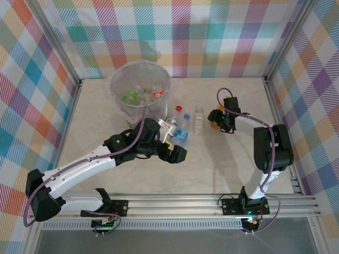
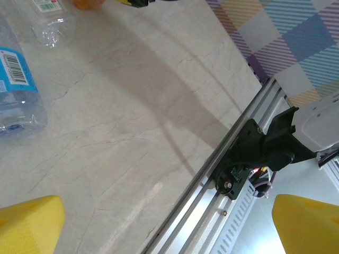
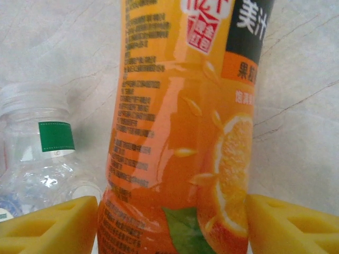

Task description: Put the plastic bottles in the bin

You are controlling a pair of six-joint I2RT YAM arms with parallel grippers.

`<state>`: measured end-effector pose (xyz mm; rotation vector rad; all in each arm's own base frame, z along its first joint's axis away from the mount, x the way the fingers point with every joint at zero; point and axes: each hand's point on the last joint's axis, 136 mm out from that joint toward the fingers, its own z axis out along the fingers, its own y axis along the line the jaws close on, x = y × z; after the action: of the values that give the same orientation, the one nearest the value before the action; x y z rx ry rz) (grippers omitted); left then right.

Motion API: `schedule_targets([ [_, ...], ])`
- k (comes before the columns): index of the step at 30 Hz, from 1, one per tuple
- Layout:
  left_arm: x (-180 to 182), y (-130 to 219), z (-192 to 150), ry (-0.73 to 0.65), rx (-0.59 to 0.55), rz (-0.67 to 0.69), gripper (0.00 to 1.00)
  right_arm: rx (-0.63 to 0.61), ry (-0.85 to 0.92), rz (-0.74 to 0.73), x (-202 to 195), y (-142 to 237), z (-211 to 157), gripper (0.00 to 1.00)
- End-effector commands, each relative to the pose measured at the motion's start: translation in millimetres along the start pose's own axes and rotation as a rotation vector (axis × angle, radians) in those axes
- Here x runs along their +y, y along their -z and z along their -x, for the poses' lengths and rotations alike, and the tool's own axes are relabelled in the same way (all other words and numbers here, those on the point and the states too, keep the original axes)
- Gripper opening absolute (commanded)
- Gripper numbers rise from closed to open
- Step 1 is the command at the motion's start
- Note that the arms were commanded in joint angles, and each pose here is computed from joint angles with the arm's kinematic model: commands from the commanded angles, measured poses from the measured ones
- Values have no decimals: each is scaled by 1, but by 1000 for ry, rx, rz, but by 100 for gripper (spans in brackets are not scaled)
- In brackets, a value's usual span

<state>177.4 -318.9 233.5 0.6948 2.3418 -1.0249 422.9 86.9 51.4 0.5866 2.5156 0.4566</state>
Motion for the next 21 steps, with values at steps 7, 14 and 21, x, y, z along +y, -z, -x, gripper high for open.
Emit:
schedule_targets([
  [7, -13, -7, 15, -2, -31, -16, 100, 3, 70, 2, -2, 4, 3, 59],
  [14, -10, -14, 22, 37, -67, -8, 100, -54, 156, 53, 4, 41, 0, 59],
  [21, 1, -18, 38, 119, -136, 52, 96, -103, 269, 225, 25, 101, -22, 59],
])
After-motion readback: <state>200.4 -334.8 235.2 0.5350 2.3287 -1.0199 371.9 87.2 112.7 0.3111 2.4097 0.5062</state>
